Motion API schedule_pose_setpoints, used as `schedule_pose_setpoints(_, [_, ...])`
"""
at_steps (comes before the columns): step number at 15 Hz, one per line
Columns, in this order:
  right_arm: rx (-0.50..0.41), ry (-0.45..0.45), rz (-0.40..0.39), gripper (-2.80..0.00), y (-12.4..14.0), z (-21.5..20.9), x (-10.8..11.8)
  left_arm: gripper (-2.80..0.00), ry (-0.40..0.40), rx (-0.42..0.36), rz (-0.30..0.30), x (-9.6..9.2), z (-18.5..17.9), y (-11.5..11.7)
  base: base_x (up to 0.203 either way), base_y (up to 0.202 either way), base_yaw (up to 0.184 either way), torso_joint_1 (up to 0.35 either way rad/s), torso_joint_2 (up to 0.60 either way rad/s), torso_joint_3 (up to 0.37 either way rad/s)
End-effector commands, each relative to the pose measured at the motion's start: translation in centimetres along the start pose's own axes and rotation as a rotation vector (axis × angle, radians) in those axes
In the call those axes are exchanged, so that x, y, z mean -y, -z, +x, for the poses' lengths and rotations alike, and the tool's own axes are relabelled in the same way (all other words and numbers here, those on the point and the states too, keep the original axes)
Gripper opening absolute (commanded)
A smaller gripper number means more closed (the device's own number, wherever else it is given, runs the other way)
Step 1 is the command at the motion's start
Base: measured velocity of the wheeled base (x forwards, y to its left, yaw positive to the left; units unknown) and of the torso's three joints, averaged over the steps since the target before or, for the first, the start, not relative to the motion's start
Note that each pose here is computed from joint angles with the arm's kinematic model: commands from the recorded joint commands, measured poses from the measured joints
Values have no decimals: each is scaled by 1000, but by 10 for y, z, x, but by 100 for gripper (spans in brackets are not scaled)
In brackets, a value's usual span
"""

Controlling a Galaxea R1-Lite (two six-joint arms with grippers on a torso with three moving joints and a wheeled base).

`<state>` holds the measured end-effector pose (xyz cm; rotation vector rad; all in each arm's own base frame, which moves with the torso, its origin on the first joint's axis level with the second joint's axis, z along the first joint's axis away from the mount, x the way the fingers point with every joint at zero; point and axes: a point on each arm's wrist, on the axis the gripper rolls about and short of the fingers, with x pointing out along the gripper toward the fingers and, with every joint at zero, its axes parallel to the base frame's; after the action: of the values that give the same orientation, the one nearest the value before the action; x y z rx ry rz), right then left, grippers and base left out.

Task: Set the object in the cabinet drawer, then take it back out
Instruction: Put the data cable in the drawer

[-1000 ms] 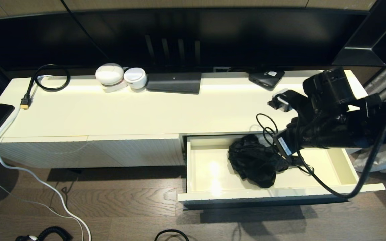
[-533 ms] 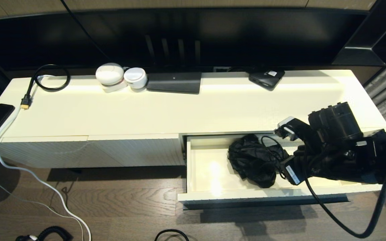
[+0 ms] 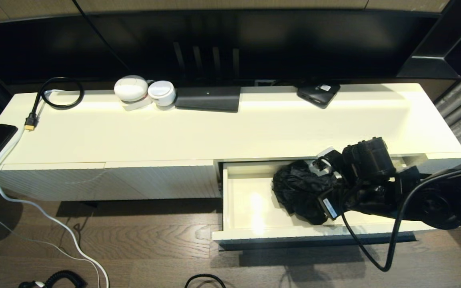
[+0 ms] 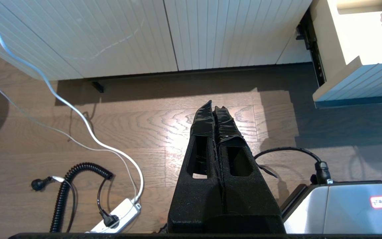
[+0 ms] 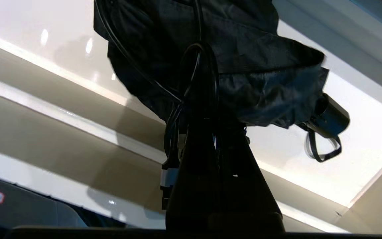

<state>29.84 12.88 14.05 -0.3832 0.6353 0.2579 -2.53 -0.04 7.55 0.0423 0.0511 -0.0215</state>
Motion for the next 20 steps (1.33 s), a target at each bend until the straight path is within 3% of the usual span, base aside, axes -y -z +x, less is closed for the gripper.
schedule_pose_setpoints(1, [-44, 1, -6, -280, 7, 18, -3, -280, 0, -1, 0, 0, 0, 0, 0, 0, 0, 0, 0, 0])
schedule_pose_setpoints(3, [-45, 3, -5, -280, 8, 21, -2, -280, 0, -1, 0, 0, 0, 0, 0, 0, 0, 0, 0, 0])
schedule_pose_setpoints(11, [89, 79, 39, -280, -28, 22, 25, -280, 0, -1, 0, 0, 0, 0, 0, 0, 0, 0, 0, 0])
schedule_pose_setpoints(20, [78, 89, 19, -280, -23, 17, 29, -280, 0, -1, 0, 0, 0, 0, 0, 0, 0, 0, 0, 0])
